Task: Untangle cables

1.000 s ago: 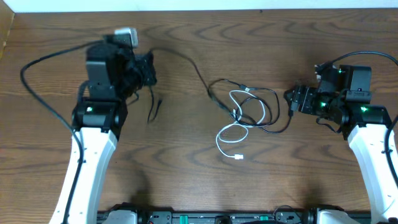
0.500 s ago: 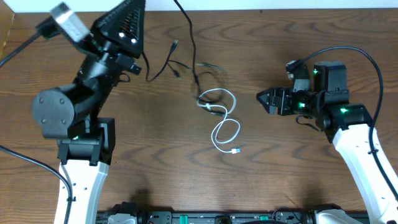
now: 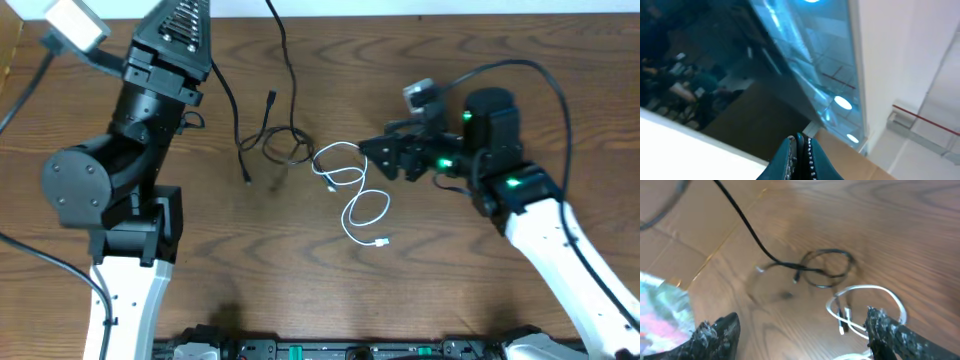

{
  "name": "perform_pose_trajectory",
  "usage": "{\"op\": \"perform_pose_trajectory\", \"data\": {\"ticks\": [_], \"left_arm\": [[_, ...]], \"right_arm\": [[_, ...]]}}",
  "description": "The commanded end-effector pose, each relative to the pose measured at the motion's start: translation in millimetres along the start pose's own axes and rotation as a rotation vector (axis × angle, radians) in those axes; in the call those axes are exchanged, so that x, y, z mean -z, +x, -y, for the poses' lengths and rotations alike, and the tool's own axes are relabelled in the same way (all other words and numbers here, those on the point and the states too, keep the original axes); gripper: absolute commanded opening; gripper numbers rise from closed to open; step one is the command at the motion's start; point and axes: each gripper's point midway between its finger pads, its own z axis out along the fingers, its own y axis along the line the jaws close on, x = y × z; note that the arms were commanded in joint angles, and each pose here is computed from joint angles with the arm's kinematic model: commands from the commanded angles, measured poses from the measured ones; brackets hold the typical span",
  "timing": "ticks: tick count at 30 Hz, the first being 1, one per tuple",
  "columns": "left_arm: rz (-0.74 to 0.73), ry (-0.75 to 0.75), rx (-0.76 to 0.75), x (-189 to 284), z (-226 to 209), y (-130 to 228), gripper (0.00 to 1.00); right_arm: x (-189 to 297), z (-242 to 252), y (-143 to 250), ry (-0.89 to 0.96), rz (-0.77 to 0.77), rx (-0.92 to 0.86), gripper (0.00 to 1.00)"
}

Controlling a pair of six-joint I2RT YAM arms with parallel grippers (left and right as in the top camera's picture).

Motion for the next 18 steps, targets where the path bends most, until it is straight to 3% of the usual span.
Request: {"op": "perform_pose_trajectory", "data": {"ticks": [1, 10, 14, 17, 18], "left_arm": [[0.044, 0.094, -0.027, -3.1, 45.5, -20.4, 0.07], [0.061, 0.138, -0.047, -3.5, 68.1, -29.8, 0.08], [0.055, 0.131, -0.043, -4.1, 65.9, -28.6, 0.07], [0.059, 0.130, -0.043, -4.1, 65.7, -29.3, 0.07], [0.059, 0.130, -0.043, -4.1, 65.7, -29.3, 0.07]], "right_arm": [[-37.7, -3.2, 22.7, -0.048, -0.080, -0.053, 0.76], [-99.7, 27.1, 62.6, -0.014, -0.155, -0.202, 0.69], [-106.4, 34.6, 52.8, 0.004, -0.102, -0.196, 0.50], [-108.0, 32.6, 45.9, -0.006, -0.074, -0.175, 0.40], [-108.6, 35.0, 47.3, 0.014, -0.075, -0.173, 0.30]]}}
